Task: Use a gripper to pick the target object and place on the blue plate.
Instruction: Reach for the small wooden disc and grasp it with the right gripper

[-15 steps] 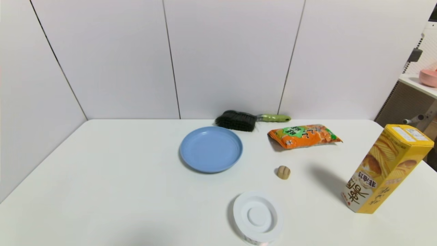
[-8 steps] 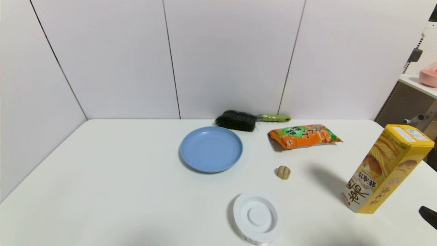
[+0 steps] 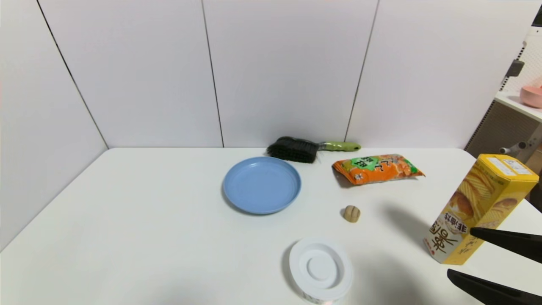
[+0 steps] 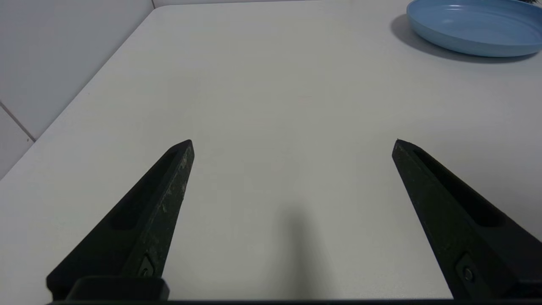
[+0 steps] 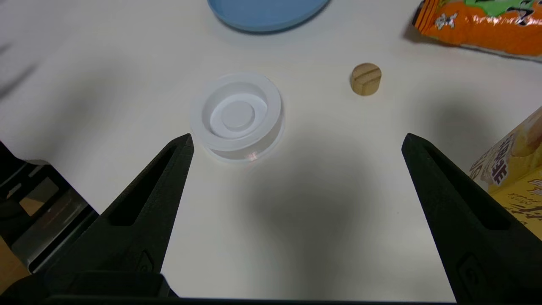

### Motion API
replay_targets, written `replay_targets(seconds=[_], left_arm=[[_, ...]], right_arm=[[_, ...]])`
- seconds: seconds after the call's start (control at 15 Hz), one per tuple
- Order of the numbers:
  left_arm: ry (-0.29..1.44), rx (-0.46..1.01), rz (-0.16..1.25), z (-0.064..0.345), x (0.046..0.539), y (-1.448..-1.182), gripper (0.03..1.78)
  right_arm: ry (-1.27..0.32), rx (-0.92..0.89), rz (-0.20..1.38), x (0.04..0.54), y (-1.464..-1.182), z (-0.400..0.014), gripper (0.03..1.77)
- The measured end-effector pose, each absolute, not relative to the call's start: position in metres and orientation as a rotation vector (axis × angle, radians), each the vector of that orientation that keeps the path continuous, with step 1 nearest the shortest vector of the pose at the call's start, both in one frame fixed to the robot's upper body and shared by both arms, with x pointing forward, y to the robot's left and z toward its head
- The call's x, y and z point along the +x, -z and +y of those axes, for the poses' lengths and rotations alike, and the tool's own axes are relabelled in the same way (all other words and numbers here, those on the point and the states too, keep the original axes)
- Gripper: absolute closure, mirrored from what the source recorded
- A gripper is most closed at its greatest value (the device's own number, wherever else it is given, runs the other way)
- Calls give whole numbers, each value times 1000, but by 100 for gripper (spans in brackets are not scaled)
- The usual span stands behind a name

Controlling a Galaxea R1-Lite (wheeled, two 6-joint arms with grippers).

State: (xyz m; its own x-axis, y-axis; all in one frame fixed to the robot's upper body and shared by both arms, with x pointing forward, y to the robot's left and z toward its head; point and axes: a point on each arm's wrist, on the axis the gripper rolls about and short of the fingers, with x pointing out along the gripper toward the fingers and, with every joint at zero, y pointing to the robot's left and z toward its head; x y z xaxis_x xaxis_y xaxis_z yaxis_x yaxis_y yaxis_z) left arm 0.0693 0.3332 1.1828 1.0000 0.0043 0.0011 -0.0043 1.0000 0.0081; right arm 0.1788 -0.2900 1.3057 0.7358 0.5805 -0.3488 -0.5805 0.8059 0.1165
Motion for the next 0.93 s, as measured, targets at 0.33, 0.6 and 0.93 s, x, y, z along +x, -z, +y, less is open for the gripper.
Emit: replay_targets(seconds=[0.33,0.6,0.93], left_arm=[[-4,8,-1,333,69,-1183,12],[-5,8,-1,333,69,-1183,12],[-5,8,-1,333,69,-1183,12]], right_arm=[[-638,-34,568,204,-1312,-274,10],[-628,-51,665,237,-1324,-257,10],[-566,-47,768,281,-1327,-233,10]])
